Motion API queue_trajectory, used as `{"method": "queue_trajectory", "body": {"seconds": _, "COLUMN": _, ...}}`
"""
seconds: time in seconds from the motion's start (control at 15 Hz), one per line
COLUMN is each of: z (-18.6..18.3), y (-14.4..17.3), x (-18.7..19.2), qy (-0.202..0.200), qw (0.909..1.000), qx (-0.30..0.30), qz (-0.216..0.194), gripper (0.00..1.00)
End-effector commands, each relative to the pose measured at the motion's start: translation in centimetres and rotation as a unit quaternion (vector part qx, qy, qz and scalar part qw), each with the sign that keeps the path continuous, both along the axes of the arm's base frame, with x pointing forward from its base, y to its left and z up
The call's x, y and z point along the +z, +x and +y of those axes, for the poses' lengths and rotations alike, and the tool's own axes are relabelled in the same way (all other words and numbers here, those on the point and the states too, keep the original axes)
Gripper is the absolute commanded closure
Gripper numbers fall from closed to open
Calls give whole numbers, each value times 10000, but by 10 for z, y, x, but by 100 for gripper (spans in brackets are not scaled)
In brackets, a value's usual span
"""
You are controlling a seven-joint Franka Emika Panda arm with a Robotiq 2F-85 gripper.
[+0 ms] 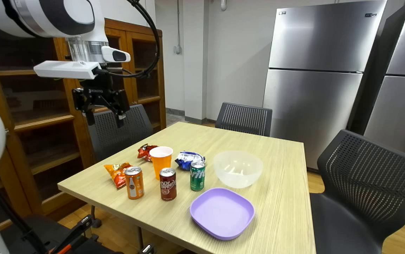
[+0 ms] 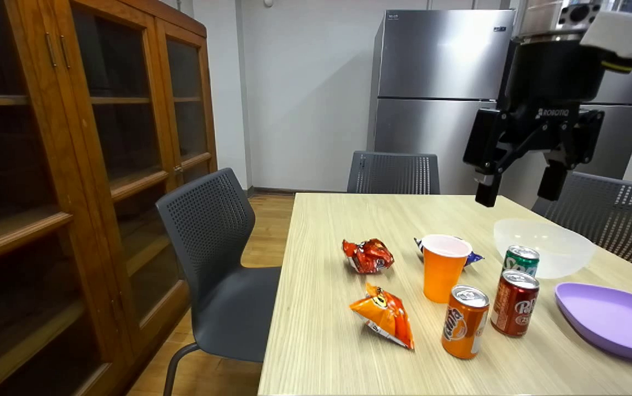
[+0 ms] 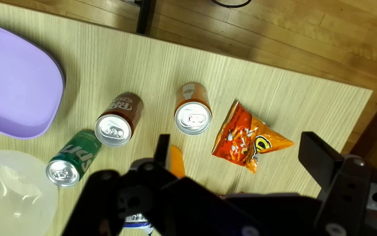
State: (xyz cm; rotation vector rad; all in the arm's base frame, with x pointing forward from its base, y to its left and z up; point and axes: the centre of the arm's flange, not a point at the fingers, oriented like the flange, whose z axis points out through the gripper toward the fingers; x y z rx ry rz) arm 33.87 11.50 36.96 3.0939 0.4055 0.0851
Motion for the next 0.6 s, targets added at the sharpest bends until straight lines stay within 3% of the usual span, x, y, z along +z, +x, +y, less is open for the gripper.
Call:
{"method": "queue_trajectory", "body": {"seconds": 0.0, "z": -3, "y": -2, "x": -20, "qy": 159, "qw": 9999, "qx": 57, "qz": -24, "gripper": 0}}
{"method": "queue_trajectory", "body": {"seconds": 0.53, "z": -1, "y": 11, "x": -53, "qy": 179, "qw": 9998, "qx": 32, "qz": -68, "gripper": 0}}
